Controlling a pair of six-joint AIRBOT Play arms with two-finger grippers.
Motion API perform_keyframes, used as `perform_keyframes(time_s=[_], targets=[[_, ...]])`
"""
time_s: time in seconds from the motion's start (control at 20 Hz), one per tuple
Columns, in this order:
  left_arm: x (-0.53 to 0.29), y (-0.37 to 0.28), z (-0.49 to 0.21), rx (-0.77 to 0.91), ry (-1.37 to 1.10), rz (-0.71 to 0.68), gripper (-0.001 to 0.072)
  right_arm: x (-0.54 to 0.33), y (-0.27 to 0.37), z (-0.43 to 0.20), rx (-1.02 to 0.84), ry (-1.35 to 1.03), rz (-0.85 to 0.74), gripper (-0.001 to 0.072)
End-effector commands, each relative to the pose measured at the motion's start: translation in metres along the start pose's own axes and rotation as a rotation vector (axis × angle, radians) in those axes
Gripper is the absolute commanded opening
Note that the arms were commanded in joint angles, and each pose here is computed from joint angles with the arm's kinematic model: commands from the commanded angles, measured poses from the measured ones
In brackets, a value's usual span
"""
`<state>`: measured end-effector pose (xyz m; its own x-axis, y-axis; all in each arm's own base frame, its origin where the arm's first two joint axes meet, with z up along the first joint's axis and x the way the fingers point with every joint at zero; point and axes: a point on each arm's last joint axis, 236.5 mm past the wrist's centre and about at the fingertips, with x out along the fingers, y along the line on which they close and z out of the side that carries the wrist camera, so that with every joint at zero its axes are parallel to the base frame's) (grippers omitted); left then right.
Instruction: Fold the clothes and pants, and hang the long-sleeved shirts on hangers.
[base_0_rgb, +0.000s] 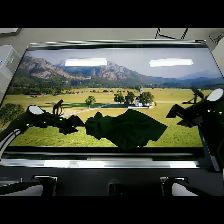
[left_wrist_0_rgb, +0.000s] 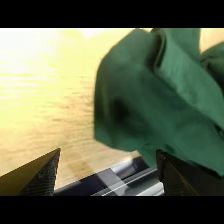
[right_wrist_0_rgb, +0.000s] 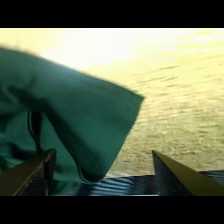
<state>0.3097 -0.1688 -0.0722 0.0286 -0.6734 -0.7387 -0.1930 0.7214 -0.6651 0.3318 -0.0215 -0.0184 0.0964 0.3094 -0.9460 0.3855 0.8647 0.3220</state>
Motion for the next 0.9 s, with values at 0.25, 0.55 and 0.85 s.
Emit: perform_keyframes(time_s=[0.25,0.55,0.85], targets=[[0.049,-0.004,0.004,-0.008,-0.017,0.006,0.0491,0.025,-0.041,-0.025,0.136,0.11,0.068,0.071],[0.045,-0.01,0.01,0.023,-0.05,0.006,0.0023,0.071,-0.02,-0.039,0.219,0.187,0.225,0.0707],[0.033,-0.024,0.013,0.07,-0.086,-0.009,0.0023,0.097,0.012,-0.015,0.242,0.132,0.314,0.0681]])
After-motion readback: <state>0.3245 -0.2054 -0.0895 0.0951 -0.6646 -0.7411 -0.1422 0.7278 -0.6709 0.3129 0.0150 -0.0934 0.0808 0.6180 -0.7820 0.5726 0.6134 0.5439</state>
